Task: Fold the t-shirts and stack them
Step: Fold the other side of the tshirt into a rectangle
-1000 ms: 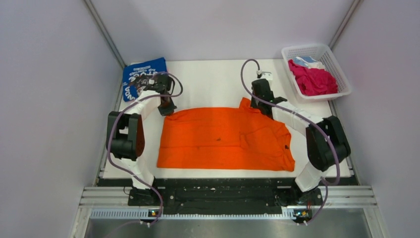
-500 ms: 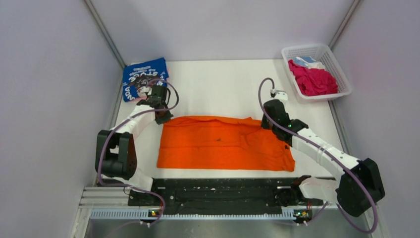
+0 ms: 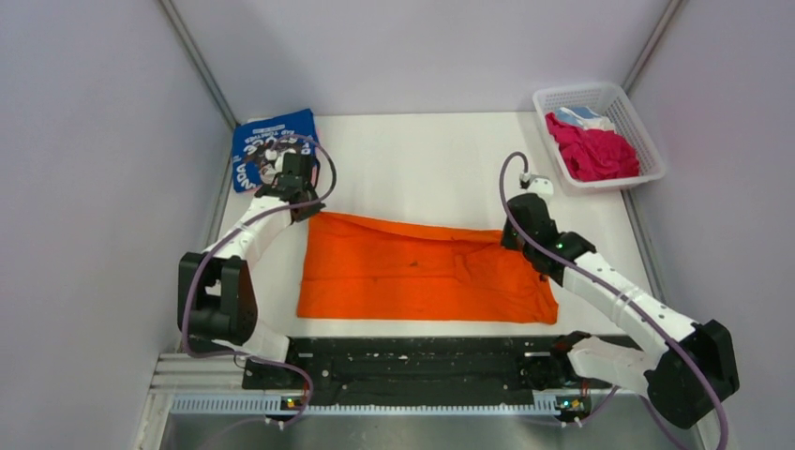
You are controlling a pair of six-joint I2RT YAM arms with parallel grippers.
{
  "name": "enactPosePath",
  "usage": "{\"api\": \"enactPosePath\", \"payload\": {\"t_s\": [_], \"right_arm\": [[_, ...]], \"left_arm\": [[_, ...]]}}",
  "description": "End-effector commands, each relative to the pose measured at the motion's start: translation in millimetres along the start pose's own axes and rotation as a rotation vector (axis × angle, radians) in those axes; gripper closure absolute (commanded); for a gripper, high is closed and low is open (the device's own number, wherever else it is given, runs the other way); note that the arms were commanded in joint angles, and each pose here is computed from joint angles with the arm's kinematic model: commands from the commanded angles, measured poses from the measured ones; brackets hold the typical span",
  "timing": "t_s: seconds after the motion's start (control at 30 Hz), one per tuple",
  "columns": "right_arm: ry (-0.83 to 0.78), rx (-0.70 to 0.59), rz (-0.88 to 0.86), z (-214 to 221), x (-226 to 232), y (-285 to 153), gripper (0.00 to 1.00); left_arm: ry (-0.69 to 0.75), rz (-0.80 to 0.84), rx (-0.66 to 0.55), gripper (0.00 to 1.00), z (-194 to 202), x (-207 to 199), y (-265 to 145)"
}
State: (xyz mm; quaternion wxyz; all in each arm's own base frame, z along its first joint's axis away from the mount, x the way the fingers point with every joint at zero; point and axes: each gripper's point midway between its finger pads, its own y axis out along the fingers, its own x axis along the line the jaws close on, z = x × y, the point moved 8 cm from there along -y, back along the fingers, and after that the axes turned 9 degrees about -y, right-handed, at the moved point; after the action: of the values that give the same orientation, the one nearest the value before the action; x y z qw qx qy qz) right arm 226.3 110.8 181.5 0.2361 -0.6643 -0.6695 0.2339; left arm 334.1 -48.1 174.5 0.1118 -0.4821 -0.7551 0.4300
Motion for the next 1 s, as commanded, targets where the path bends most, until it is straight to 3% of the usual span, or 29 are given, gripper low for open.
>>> {"api": "enactPosePath", "payload": {"t_s": [0.0, 0.27, 0.4, 0.53, 0.63, 0.7, 0.77, 0.8, 0.83, 0.87, 0.97], "right_arm": [[0.007, -0.061, -0.036, -12, -3, -23, 1.0], [0.014, 0.088, -0.133, 30, -1, -28, 1.0], [0.045, 0.202, -0.157, 66, 0, -31, 0.94], [0.068, 0.377, -0.153, 101, 5, -53, 0.79], [0.044, 0.432, -0.181, 112, 9, -73, 0.67], [0.038, 0.394, -0.219, 105, 8, -80, 0.52], [0.051, 0.301, -0.219, 90, 7, -83, 0.29], [0.065, 0.246, -0.212, 81, 7, -84, 0.18], [0.088, 0.187, -0.213, 72, 8, -83, 0.05], [0.11, 0.129, -0.22, 63, 11, -81, 0.02], [0.107, -0.006, -0.291, 41, 27, -70, 0.01]], "left_arm": [[-0.018, 0.005, -0.056, 1.0, 6, 12, -9], [-0.088, 0.048, -0.04, 1.0, 39, 31, -9], [-0.125, -0.013, -0.025, 0.98, 59, 49, -5], [-0.16, -0.129, -0.026, 0.75, 69, 68, -10], [-0.184, -0.236, -0.087, 0.44, 59, 80, -29], [-0.216, -0.249, -0.14, 0.26, 44, 79, -45], [-0.227, -0.195, -0.176, 0.16, 29, 70, -61], [-0.227, -0.146, -0.174, 0.05, 23, 64, -67], [-0.22, -0.08, -0.161, 0.02, 19, 55, -71], [-0.2, 0.015, -0.125, 0.01, 18, 44, -73], [-0.162, 0.25, -0.002, 0.01, 27, 17, -69]]}}
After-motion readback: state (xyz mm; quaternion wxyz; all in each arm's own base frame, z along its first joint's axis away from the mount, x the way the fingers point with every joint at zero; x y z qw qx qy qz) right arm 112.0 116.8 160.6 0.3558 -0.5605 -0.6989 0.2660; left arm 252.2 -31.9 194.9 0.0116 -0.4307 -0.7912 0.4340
